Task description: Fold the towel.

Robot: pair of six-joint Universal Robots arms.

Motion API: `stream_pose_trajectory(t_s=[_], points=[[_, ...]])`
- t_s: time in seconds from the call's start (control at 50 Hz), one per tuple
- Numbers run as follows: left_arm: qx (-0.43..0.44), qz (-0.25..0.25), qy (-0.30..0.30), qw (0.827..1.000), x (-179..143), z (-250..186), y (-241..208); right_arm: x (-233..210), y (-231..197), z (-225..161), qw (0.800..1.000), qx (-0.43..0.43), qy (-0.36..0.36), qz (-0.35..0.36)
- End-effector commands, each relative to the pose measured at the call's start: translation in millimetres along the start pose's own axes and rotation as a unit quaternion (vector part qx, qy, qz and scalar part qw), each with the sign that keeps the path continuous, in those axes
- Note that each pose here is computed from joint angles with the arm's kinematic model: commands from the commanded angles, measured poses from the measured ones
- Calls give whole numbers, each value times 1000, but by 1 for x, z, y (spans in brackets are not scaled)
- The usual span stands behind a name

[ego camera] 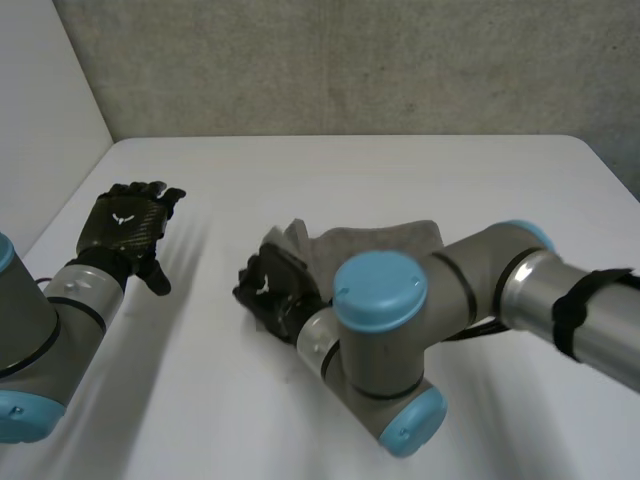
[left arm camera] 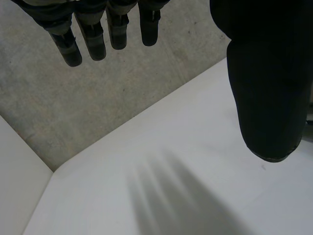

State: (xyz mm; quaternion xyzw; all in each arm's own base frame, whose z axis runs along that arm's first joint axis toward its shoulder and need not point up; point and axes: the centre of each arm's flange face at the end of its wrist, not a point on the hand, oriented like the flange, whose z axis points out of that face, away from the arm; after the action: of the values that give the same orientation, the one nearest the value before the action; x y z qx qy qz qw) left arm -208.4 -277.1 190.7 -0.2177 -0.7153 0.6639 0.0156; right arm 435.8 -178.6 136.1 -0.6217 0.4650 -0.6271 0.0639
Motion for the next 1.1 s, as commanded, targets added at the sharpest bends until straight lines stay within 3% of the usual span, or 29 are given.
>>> stream_pose_trajectory(t_s=[0.02, 0.12, 0.28, 0.62, 0.78, 0.94, 1.0, 1.04, 1.1], points=[[0, 0, 0, 1000, 0, 0, 0, 3, -1, -17, 1000, -9, -5, -11], [1, 0, 0, 1000, 0, 0, 0, 61, 24, -42, 996, -46, 60, 53], [6, 1, 0, 1000, 1, 1, -1, 94, 67, -86, 973, -99, 105, 181], [5, 2, 12, 1000, 9, -4, -1, 81, 151, -99, 951, -184, 89, 232], [4, 2, 18, 1000, 12, -6, 0, 89, 161, -103, 950, -200, 119, 208], [10, 2, 12, 1000, 9, -7, -4, 115, 142, -106, 971, -190, 140, 49], [17, 3, 10, 1000, 8, -7, -8, 126, 124, -90, 976, -160, 144, -5], [22, 3, 8, 1000, 7, -6, -11, 101, 80, -62, 990, -87, 108, -33], [34, 4, 3, 999, 4, -5, -19, 85, 60, -48, 994, -52, 86, -44]])
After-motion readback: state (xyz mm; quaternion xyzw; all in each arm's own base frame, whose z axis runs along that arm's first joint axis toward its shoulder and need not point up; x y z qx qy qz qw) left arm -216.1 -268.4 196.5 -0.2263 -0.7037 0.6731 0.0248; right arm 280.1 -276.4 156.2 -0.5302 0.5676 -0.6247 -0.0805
